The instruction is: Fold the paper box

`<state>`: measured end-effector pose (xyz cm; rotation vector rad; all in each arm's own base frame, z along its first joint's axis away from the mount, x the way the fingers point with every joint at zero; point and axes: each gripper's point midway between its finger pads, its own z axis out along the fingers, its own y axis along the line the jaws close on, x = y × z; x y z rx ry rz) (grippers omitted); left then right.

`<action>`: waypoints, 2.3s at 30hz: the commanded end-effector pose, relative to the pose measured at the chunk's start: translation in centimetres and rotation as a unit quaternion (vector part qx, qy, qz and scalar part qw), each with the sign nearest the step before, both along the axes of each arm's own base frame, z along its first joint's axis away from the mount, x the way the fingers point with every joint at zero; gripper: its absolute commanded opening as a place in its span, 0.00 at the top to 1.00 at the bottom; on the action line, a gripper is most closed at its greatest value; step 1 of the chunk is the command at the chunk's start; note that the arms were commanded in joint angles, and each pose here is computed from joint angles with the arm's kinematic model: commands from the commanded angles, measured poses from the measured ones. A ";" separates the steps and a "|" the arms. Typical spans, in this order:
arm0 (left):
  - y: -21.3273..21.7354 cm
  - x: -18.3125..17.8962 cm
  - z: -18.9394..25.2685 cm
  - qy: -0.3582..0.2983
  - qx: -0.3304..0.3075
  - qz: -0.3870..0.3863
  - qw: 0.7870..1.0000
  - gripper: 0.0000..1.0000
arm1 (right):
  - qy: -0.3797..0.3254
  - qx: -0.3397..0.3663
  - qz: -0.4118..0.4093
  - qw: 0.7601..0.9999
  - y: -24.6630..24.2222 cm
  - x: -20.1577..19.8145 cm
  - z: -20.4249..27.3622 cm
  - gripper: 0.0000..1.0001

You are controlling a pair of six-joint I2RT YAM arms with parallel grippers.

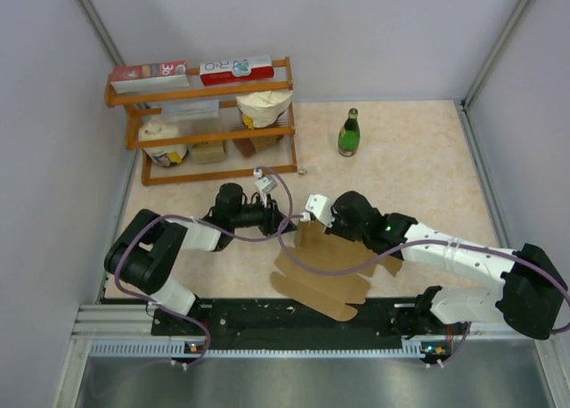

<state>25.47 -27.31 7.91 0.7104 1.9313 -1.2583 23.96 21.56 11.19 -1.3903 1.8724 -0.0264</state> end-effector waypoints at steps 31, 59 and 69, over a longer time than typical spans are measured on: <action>0.5 -4.4 3.6 -0.102 -0.070 -0.017 0.992 0.43 | -0.104 -0.039 0.051 0.993 2.9 -1.9 0.3 1.00; -0.1 -6.1 1.5 -0.116 -0.049 -0.005 0.992 0.42 | -0.221 -0.070 0.044 0.972 3.0 -1.4 2.4 1.00; -1.0 -3.8 1.7 -0.137 -0.040 0.009 0.990 0.42 | -0.263 -0.058 0.057 0.961 3.7 -0.9 3.1 1.00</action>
